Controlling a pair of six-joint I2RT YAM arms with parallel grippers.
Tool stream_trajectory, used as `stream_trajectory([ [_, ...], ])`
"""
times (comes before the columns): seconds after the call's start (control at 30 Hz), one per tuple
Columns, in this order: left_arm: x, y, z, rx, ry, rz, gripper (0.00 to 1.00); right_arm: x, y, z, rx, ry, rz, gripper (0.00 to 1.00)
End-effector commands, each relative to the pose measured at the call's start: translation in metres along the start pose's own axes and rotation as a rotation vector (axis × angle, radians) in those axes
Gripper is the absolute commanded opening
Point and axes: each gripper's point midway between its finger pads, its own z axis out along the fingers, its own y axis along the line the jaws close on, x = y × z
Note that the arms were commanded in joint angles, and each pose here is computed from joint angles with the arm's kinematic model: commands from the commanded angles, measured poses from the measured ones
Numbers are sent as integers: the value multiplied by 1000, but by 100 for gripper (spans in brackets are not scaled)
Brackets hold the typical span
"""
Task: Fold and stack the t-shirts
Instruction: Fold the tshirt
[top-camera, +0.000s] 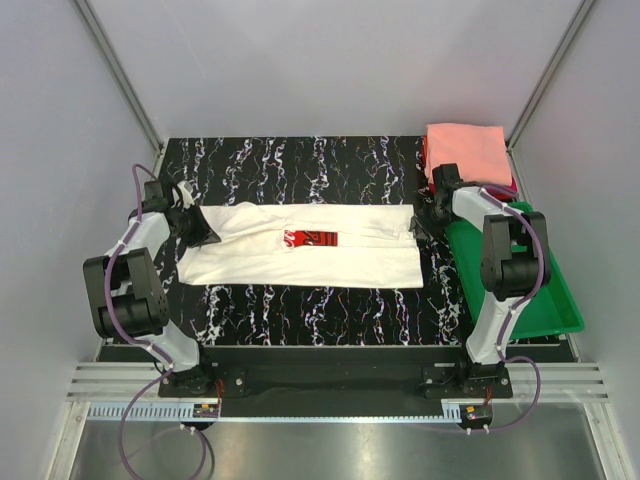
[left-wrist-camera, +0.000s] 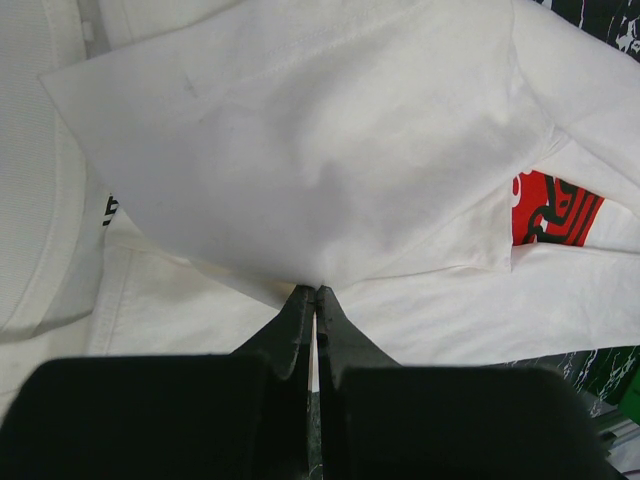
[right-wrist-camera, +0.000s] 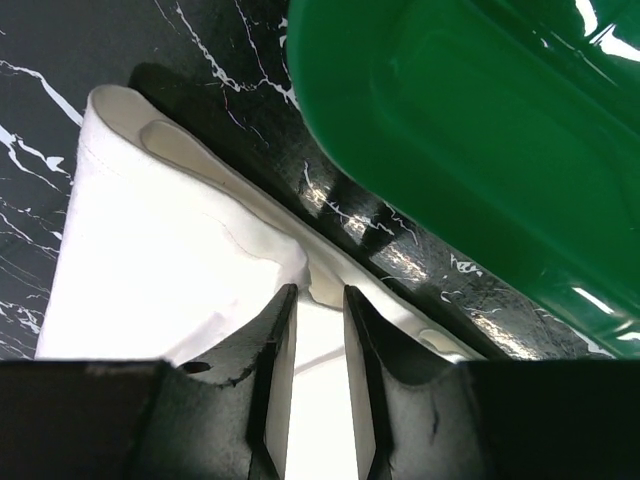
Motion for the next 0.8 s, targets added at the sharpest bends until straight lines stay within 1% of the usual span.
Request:
stream_trajectory([
  [0.0, -18, -15, -11, 42, -66, 37, 0, -10, 16, -23, -35, -57, 8, 33],
  [0.17, -18, -16, -10, 42, -64, 38, 0, -18, 19, -34, -41, -101, 21, 33],
  [0.3, -19, -15, -10, 43, -63, 34, 0, -17, 23, -35, -49, -97, 24, 34],
  [0.6, -19, -17, -10, 51, -65, 35, 0, -6, 17, -22, -13, -63, 13, 34],
  [0.77, -18, -17, -9, 53, -63, 37, 0, -14, 18, -30, -12, -103, 5, 35],
])
